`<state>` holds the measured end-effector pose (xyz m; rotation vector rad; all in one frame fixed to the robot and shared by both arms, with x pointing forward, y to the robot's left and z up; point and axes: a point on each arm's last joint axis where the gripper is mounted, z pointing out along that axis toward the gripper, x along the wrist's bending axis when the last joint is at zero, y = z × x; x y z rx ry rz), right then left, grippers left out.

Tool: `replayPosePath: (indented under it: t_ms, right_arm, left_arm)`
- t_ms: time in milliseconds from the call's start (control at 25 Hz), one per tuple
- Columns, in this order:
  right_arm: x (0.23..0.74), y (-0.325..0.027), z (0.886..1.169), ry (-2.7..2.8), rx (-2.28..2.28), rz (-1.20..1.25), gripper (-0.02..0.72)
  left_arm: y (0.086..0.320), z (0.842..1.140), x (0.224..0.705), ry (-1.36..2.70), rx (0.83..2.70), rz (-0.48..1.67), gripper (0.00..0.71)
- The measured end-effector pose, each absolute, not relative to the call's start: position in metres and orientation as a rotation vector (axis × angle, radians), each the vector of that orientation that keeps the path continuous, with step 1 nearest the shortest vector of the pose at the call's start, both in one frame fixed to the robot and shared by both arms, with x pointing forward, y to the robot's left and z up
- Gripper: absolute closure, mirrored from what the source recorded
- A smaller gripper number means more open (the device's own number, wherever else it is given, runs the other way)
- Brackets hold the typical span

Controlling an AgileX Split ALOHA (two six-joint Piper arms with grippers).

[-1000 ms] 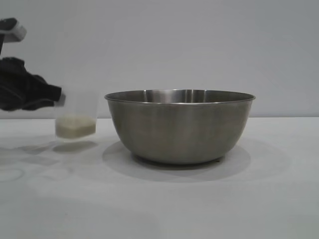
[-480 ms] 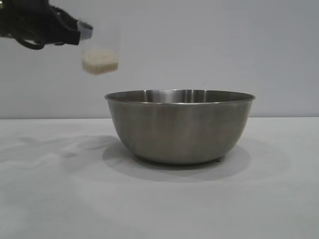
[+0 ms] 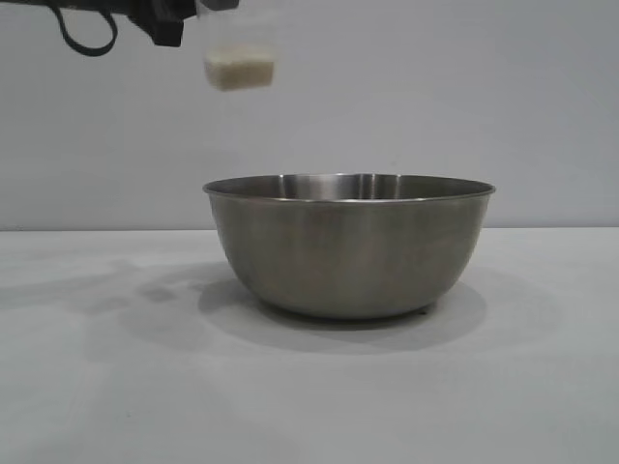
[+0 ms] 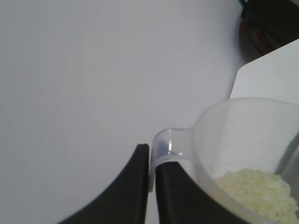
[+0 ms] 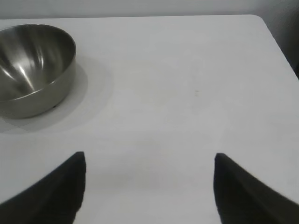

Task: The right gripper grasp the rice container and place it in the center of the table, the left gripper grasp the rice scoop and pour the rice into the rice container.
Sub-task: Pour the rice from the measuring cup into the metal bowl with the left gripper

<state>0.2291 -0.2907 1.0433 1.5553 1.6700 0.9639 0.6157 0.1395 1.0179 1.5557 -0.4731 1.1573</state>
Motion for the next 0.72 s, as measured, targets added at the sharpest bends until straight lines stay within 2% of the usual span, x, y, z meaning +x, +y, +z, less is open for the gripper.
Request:
replayPosePath:
  t_ms: [400, 720]
  right_arm:
    - [0.229, -0.291, 1.043, 1.67, 1.555, 0.964, 0.178]
    - [0.229, -0.291, 1.043, 1.67, 1.555, 0.964, 0.178]
  left_arm:
    - [0.106, 1.006, 0.606, -0.724, 1.657, 1.269, 0.71]
    - [0.105, 1.0, 0.609, -0.909, 1.713, 1.405, 0.71]
